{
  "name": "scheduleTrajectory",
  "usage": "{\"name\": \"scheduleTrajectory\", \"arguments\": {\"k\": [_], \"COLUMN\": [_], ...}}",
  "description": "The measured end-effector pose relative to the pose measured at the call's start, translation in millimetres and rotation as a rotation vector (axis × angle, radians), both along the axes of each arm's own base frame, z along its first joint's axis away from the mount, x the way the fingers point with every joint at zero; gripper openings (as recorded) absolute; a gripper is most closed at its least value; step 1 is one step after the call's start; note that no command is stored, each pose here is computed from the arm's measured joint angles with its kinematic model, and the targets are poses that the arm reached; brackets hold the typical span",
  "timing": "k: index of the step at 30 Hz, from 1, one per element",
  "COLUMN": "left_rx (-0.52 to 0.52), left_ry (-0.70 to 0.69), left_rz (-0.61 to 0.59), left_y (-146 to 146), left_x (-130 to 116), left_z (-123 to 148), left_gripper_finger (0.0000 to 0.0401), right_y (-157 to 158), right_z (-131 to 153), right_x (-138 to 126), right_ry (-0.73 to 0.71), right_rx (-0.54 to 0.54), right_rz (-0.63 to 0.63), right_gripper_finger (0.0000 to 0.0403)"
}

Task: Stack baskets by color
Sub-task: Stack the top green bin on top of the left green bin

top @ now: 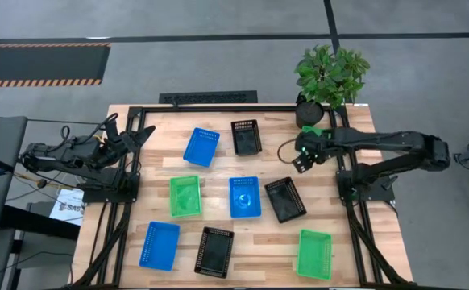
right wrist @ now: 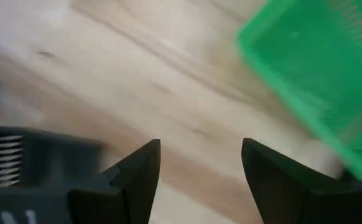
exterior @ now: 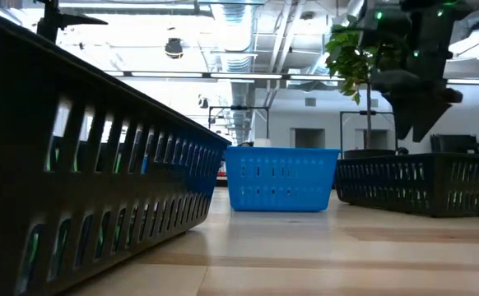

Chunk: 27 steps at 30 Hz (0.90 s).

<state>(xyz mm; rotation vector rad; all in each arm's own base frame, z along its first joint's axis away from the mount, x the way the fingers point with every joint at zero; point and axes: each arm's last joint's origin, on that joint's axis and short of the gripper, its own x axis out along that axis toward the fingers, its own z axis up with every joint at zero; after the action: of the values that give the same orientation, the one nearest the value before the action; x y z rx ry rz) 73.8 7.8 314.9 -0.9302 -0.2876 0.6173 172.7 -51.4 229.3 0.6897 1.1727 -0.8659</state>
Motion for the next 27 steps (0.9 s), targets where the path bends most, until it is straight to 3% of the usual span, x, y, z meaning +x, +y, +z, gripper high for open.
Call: {"name": "scheduleTrajectory", "arguments": {"k": [6, 12, 27], "left_rx": [0.0, 0.005, 0.009], "left_ry": [0.0, 0.02, 0.055], "left_rz": [0.0, 0.001, 0.001], "left_y": [0.0, 0.1, 0.1], "left_x": [0.0, -0.2, -0.5], "left_z": [0.0, -1.7, -5.0], "left_gripper_finger": [0.0203, 0.0203, 0.0203], "right_y": [-27.2, -39.0, -49.8], "right_z": [-0.4, -0.9, -41.2], "right_x": [-14.3, -20.4, 6.3], "right_ry": [0.103, 0.163, 0.32], "right_rx": [-0.05, -0.068, 0.011], "right_rz": [0.059, 0.213, 0.348], "right_gripper_finger": [0.0249, 0.0249, 0.0249]}}
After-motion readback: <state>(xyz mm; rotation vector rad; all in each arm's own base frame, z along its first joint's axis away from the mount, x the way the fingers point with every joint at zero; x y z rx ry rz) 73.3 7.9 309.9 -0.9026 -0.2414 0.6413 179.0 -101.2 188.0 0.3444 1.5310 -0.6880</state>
